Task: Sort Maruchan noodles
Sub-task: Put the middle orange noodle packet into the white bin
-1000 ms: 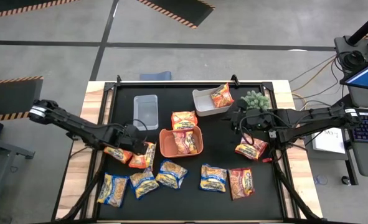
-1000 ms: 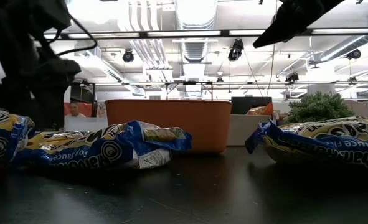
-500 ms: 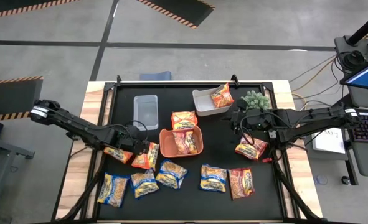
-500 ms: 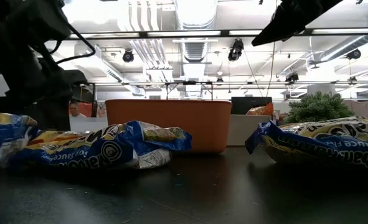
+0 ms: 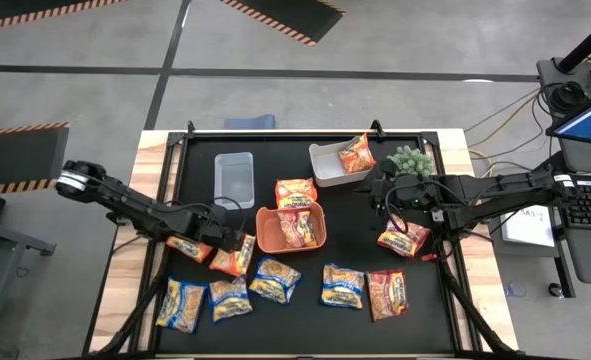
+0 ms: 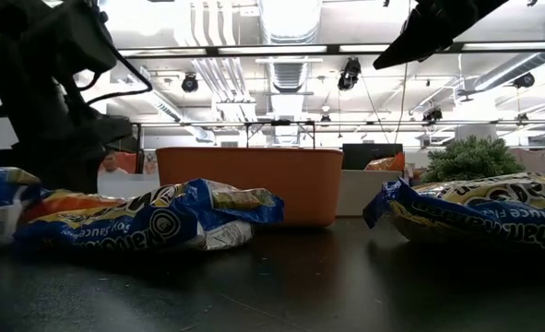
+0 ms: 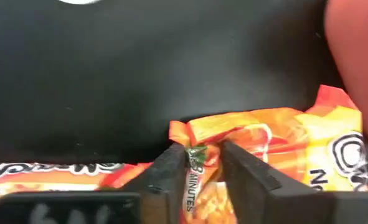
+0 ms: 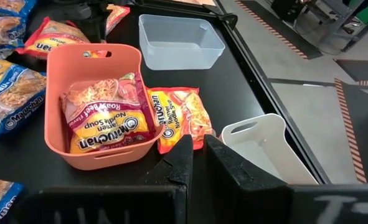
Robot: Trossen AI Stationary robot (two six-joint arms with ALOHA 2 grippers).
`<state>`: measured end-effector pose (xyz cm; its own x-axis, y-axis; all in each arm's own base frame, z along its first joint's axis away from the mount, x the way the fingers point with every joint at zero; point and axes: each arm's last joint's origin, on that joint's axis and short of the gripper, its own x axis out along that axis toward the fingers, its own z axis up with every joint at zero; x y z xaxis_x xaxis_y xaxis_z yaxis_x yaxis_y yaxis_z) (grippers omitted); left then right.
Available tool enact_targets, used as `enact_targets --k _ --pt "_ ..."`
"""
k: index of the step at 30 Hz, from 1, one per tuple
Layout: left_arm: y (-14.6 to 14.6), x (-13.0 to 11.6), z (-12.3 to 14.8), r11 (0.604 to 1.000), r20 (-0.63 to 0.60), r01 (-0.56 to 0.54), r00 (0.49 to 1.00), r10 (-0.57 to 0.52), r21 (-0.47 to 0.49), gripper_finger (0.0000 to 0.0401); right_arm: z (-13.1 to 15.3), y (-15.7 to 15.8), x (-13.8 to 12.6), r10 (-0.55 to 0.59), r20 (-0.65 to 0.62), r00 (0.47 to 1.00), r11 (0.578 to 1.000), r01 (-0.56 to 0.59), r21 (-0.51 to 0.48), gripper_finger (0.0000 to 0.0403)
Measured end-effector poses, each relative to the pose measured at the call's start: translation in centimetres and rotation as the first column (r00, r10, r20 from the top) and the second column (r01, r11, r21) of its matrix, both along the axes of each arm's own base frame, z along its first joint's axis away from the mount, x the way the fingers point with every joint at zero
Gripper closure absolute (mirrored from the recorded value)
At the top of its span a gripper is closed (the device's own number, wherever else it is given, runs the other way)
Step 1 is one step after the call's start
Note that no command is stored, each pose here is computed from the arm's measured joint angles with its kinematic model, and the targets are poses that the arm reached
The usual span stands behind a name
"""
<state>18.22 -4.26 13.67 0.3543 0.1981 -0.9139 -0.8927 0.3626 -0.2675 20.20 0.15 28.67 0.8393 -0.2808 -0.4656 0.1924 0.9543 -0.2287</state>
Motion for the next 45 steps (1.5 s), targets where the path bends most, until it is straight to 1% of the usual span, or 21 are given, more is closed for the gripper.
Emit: enact_targets --k 4,5,7,10,13,17,21,24,27,29,31,33,35,39,45 --pt "0.0 0.3 0.6 1.0 -0.007 0.012 1.0 -0.012 0.018 0.0386 0.0 0.0 0.0 -0.003 0.002 1.0 1.0 0.003 0.006 0.0376" --pt "0.0 0.3 0.7 0.999 -0.01 0.01 1.0 -0.009 0.031 0.0393 0.0 0.0 0.0 -0.005 0.003 1.0 1.0 0.005 0.008 0.0376" --pt "-0.1 0.4 1.0 0.998 -0.014 0.022 1.0 -0.022 0.064 0.0394 0.0 0.0 0.0 -0.007 0.005 1.0 1.0 0.007 0.014 0.0376" --pt "-0.4 0.9 1.8 0.986 0.005 0.08 0.997 -0.081 0.145 0.0399 -0.1 0.0 0.0 -0.017 0.007 1.0 0.999 0.017 0.03 0.0376" --pt "-1.0 1.5 3.0 0.955 0.021 0.157 0.986 -0.167 0.253 0.04 -0.3 0.0 0.2 -0.032 0.007 0.999 0.998 0.031 0.056 0.0376" --pt "-1.7 2.3 4.7 0.894 0.021 0.251 0.96 -0.279 0.371 0.0401 -0.7 0.1 1.1 -0.054 0.022 0.998 0.994 0.051 0.094 0.0376" --pt "-2.5 2.7 5.8 0.823 -0.009 0.337 0.927 -0.375 0.457 0.0401 -1.5 0.2 3.0 -0.053 0.052 0.997 0.991 0.046 0.127 0.0376" --pt "-2.8 2.7 6.1 0.784 -0.032 0.376 0.909 -0.417 0.494 0.0401 -2.4 0.5 5.0 0.013 0.077 0.997 0.987 -0.026 0.16 0.0376" --pt "-2.9 2.7 6.2 0.766 -0.041 0.378 0.907 -0.42 0.52 0.0401 -2.8 0.7 7.1 0.027 0.127 0.992 0.985 -0.048 0.167 0.0376" --pt "-2.9 2.6 6.1 0.761 -0.045 0.379 0.906 -0.42 0.526 0.0401 -3.0 0.8 8.5 0.034 0.135 0.99 0.983 -0.057 0.174 0.0376" --pt "-2.9 2.5 6.0 0.759 -0.054 0.384 0.905 -0.421 0.526 0.0401 -2.9 0.6 9.8 0.04 0.133 0.99 0.975 -0.068 0.21 0.037" --pt "-2.9 2.6 6.0 0.758 -0.051 0.384 0.905 -0.423 0.527 0.0401 -2.9 0.6 11.2 0.055 0.128 0.99 0.967 -0.084 0.24 0.0356" --pt "-3.0 2.5 6.0 0.749 -0.06 0.396 0.9 -0.433 0.531 0.0401 -2.8 0.6 12.6 0.073 0.126 0.989 0.962 -0.103 0.252 0.0336" --pt "-3.1 2.5 6.0 0.733 -0.066 0.392 0.9 -0.431 0.556 0.0401 -3.0 0.8 15.2 0.126 0.098 0.987 0.959 -0.147 0.243 0.0282" --pt "-3.5 2.3 6.0 0.717 -0.067 0.398 0.894 -0.443 0.573 0.0401 -3.8 1.0 18.7 0.145 0.07 0.987 0.962 -0.157 0.225 0.0198"
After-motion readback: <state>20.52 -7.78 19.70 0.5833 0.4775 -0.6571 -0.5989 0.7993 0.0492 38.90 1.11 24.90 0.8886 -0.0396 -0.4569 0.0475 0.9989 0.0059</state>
